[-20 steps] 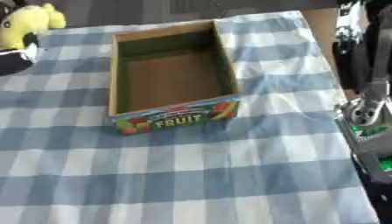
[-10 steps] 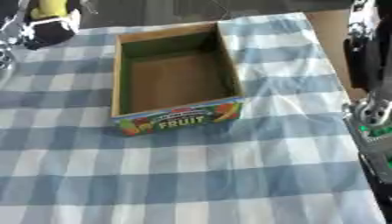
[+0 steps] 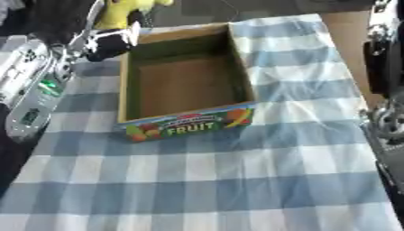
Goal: Pick up objects on the table and place them in the box.
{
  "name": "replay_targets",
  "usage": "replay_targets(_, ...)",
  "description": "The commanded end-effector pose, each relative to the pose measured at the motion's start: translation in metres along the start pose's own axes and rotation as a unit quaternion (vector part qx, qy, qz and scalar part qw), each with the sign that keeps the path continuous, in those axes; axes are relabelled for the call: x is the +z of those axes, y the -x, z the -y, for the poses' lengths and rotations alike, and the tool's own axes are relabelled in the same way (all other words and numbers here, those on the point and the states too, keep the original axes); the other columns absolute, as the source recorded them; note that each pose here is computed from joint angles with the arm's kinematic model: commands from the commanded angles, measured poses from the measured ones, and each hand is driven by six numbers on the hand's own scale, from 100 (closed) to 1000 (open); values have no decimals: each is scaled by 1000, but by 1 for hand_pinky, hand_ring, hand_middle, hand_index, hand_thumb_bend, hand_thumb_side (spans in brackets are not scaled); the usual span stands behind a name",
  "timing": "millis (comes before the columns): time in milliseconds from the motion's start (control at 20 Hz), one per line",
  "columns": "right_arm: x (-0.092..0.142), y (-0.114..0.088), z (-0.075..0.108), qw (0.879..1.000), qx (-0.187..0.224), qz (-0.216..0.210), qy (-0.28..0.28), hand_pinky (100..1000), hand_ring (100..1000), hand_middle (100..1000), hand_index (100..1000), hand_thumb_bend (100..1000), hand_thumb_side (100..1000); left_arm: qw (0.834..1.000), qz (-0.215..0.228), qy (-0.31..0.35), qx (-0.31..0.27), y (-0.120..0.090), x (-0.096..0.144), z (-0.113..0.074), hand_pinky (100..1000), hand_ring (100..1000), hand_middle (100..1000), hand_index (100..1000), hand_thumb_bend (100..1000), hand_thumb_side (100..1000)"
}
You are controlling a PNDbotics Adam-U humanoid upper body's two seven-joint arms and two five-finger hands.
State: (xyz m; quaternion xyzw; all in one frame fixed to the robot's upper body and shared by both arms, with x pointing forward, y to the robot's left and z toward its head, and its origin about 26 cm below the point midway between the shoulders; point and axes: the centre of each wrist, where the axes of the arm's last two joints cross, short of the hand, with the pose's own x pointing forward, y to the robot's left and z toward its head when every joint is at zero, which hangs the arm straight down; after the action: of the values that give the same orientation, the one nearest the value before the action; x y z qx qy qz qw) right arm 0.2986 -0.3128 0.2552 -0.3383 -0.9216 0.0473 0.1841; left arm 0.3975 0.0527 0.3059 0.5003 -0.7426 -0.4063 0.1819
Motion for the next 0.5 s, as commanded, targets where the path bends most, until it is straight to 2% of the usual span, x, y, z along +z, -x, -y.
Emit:
replay_targets(50, -7, -5, 3, 1000, -1, 16, 1, 764, 729, 775, 911, 100, 942, 1000, 21, -7, -14, -10, -6, -5, 401, 430, 363, 395, 100, 334)
replay_targets(500, -7, -6, 1, 1000, -5, 14, 1, 763, 728, 774, 910, 100, 944, 993, 93, 41, -55, -29, -3, 18, 452, 472, 392, 419, 100, 315)
